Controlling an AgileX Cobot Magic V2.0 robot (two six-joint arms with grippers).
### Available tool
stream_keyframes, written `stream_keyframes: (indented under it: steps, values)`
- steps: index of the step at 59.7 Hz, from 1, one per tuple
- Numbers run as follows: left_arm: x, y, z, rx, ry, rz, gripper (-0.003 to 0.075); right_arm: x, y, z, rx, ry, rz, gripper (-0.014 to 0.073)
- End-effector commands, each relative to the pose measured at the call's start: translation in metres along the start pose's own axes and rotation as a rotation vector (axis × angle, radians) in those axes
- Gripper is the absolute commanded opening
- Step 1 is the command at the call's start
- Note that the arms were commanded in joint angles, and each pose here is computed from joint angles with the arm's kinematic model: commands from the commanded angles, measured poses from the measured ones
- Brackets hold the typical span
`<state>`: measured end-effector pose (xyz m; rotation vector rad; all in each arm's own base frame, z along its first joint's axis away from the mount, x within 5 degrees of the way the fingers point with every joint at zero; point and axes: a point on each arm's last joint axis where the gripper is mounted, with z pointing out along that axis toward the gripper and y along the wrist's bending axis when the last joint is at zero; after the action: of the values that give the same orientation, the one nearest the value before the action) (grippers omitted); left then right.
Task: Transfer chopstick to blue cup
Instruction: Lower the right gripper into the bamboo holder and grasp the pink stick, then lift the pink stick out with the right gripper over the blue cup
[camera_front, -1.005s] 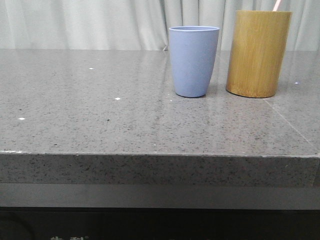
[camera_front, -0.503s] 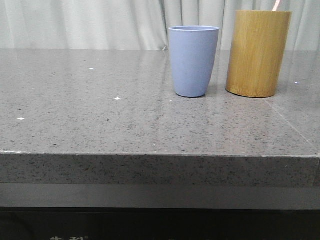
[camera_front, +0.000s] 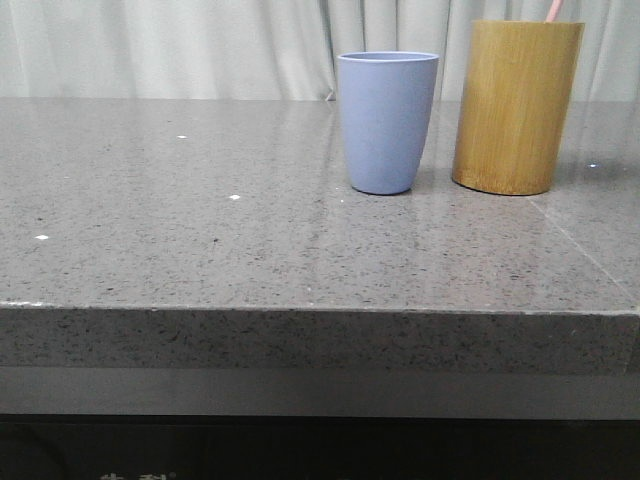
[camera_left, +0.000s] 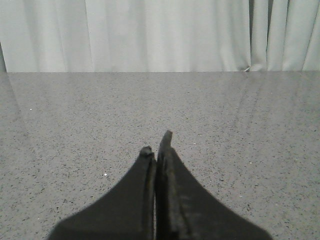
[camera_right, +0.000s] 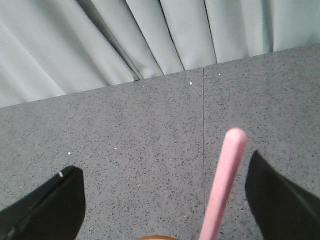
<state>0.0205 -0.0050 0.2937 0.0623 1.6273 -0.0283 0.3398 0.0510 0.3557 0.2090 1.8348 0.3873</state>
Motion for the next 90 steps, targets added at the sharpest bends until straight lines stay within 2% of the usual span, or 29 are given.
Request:
stream_keyframes:
  steps: [1,33,41,51,59,65,80,86,90]
  values:
    - [-0.014,0.000,-0.002,0.001,-0.096,-0.009,-0.0019,-0.027,0.008,-0.012,-0.031,-0.150,0.003,0.0654]
    - [-0.015,0.000,-0.002,0.001,-0.097,-0.009,-0.0019,-0.026,0.002,0.008,-0.019,-0.266,0.003,0.0635]
    - [-0.015,0.000,-0.002,0.001,-0.097,-0.009,-0.0019,-0.026,0.002,0.008,-0.019,-0.266,0.003,0.0474]
    - [-0.015,0.000,-0.002,0.001,-0.097,-0.009,-0.0019,-0.026,0.002,0.008,-0.019,-0.265,0.003,0.0178]
    - [-0.015,0.000,-0.002,0.001,-0.097,-0.009,-0.0019,-0.026,0.002,0.008,-0.019,-0.267,0.003,-0.0006]
    - [-0.015,0.000,-0.002,0.001,-0.097,-0.009,-0.0019,-0.027,0.002,0.007,-0.020,-0.280,0.003,-0.0055]
    - [-0.015,0.000,-0.002,0.001,-0.097,-0.009,-0.0019,-0.039,0.007,-0.003,-0.040,-0.376,-0.001,-0.0058]
    - [-0.015,0.000,-0.002,0.001,-0.097,-0.009,-0.0019,-0.048,0.014,-0.016,-0.067,-0.424,-0.040,-0.0058]
    - [-0.015,0.000,-0.002,0.001,-0.097,-0.009,-0.0019,-0.056,0.023,-0.028,-0.098,-0.481,-0.108,-0.0058]
